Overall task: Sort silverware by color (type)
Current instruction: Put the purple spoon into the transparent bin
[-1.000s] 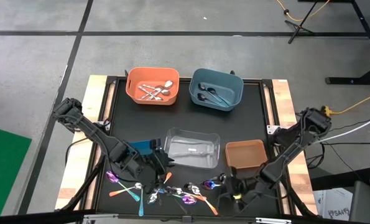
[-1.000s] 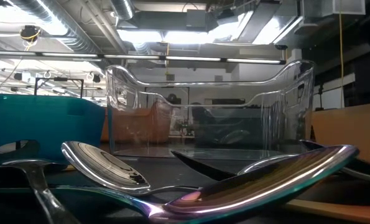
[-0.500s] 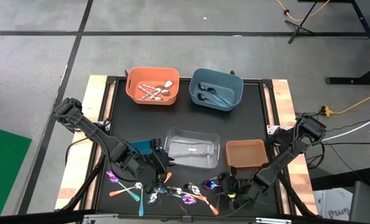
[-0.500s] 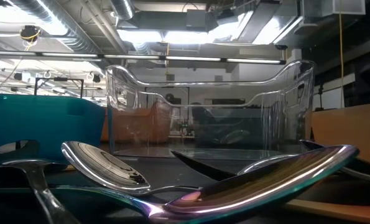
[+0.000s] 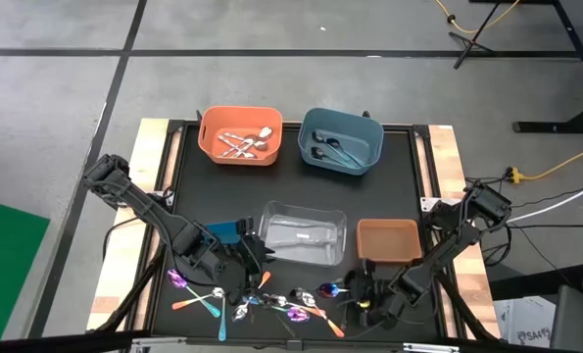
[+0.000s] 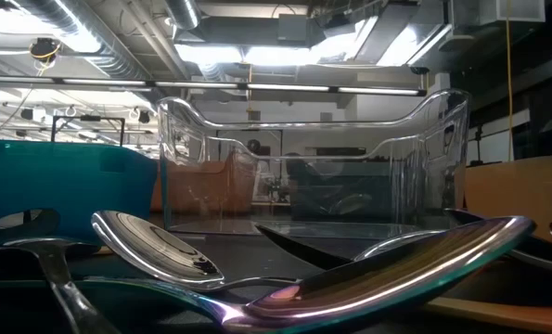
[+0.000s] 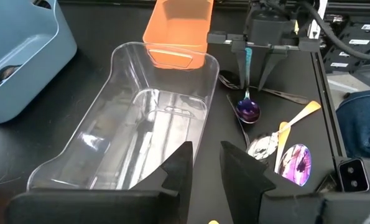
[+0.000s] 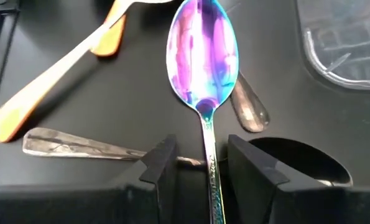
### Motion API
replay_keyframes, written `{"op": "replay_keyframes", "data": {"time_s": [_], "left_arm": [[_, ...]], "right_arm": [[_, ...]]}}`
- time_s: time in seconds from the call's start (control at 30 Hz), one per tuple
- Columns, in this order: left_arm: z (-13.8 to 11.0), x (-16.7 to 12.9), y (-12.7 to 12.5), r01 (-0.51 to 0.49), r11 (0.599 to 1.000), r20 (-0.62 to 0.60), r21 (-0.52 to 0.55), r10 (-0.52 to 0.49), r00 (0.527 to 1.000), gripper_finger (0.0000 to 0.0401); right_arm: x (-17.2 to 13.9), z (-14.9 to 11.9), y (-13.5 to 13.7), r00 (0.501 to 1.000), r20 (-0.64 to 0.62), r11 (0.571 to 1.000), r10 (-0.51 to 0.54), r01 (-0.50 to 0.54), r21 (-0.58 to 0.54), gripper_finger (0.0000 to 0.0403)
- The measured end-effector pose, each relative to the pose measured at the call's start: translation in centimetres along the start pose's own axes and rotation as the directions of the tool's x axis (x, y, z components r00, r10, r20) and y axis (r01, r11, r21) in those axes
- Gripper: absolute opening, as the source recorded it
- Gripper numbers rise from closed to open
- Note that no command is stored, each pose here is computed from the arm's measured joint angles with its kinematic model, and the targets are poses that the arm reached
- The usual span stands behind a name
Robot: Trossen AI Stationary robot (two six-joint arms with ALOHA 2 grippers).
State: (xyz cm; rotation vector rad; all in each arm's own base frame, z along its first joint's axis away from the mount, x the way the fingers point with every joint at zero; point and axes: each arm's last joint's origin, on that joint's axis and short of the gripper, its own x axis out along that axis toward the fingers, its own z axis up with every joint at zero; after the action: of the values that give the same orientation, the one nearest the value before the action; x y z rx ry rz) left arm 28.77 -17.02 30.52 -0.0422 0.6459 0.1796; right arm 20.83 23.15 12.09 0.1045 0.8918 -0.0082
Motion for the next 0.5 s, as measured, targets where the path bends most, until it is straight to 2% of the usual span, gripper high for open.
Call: {"op": "replay_keyframes", "data": {"time_s": [0.5], "left_arm": [[0.0,0.0,0.0,0.000,1.000,0.000,0.000,0.000,1.000,0.0075]], "right_arm": [[1.0,1.2,-1.6,0.988,-0.142,0.997,0.057,-0.049,0.065,0.0133]]}}
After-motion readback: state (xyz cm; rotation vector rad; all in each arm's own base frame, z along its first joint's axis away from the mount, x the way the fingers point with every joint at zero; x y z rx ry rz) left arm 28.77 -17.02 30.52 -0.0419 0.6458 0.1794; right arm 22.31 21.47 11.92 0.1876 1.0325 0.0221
